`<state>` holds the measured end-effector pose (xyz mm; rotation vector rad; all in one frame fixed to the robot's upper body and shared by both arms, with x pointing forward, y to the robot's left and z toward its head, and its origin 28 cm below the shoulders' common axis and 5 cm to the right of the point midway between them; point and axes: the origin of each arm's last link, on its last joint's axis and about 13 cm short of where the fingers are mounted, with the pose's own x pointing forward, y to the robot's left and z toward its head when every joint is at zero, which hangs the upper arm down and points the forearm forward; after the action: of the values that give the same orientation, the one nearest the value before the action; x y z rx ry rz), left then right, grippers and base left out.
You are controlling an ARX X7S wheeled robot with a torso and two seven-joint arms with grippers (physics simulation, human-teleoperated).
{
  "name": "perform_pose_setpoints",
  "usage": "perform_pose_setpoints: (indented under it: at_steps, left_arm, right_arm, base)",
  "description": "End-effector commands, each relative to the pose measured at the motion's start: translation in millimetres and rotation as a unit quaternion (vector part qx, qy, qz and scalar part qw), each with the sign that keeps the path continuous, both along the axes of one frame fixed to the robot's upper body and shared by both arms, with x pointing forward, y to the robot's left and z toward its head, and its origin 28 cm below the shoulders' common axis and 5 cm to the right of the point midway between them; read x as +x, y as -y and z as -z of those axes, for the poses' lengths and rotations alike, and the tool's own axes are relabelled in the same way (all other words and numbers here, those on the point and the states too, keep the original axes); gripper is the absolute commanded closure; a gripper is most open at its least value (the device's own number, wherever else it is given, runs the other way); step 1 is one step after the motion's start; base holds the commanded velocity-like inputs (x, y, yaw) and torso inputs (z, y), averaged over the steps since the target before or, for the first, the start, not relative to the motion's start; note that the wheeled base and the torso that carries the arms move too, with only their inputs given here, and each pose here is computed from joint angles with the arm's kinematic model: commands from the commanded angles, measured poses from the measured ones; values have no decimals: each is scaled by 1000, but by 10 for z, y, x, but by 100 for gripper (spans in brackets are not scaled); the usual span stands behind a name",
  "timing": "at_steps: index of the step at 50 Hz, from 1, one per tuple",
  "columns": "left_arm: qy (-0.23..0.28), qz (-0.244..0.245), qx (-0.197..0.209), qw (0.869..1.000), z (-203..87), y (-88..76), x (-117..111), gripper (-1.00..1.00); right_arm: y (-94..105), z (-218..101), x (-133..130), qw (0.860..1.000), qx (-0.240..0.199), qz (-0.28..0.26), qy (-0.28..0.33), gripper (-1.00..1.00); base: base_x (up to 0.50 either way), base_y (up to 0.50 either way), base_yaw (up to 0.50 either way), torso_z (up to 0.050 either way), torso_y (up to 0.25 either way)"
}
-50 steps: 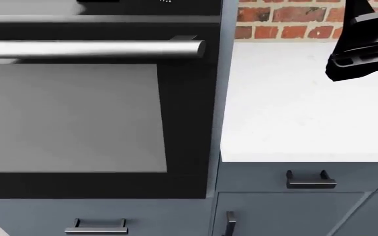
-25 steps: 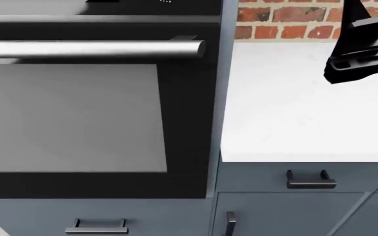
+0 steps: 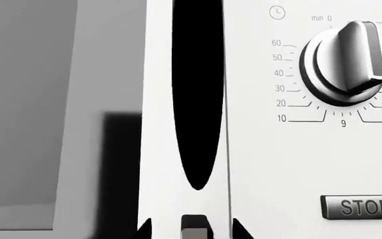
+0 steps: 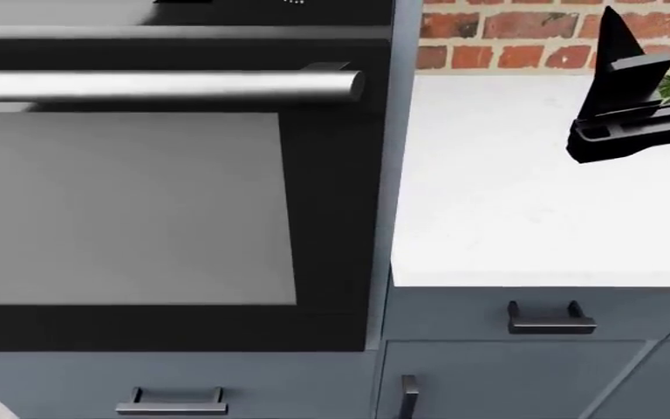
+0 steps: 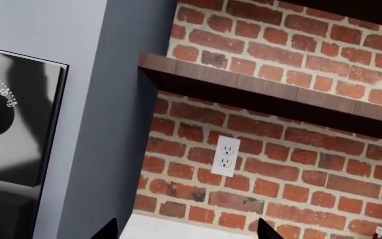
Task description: Open the microwave door
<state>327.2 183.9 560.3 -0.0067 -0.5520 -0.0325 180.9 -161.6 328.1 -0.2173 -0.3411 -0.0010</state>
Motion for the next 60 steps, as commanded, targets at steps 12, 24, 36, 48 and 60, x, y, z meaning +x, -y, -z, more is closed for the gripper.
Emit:
perform_pose_setpoints:
  at_steps: [12, 24, 36, 48, 60]
  left_arm:
    - [0, -71, 21, 997, 127, -181, -142, 100]
    - [67, -36, 29, 997, 243, -217, -850, 100]
    - [85, -23, 35, 996, 342, -337, -1185, 100]
    - [120, -18, 9, 993, 379, -395, -1372, 100]
    - [243, -18, -39, 969, 454, -436, -1631, -100]
  right_arm:
    - [12, 42, -3, 1000, -5, 3, 2, -100]
    - [-3, -30, -66, 1000, -9, 9, 13, -100]
    - [-13, -32, -85, 1000, -15, 9, 12, -100]
    - [-28, -36, -82, 1000, -16, 9, 12, -100]
    - [-20, -20, -85, 1000, -18, 10, 11, -100]
  base:
    - [0, 0, 0, 1, 0]
    - [0, 0, 0, 0, 0]
    - [0, 0, 0, 0, 0]
    - [0, 0, 0, 0, 0]
    - [0, 0, 0, 0, 0]
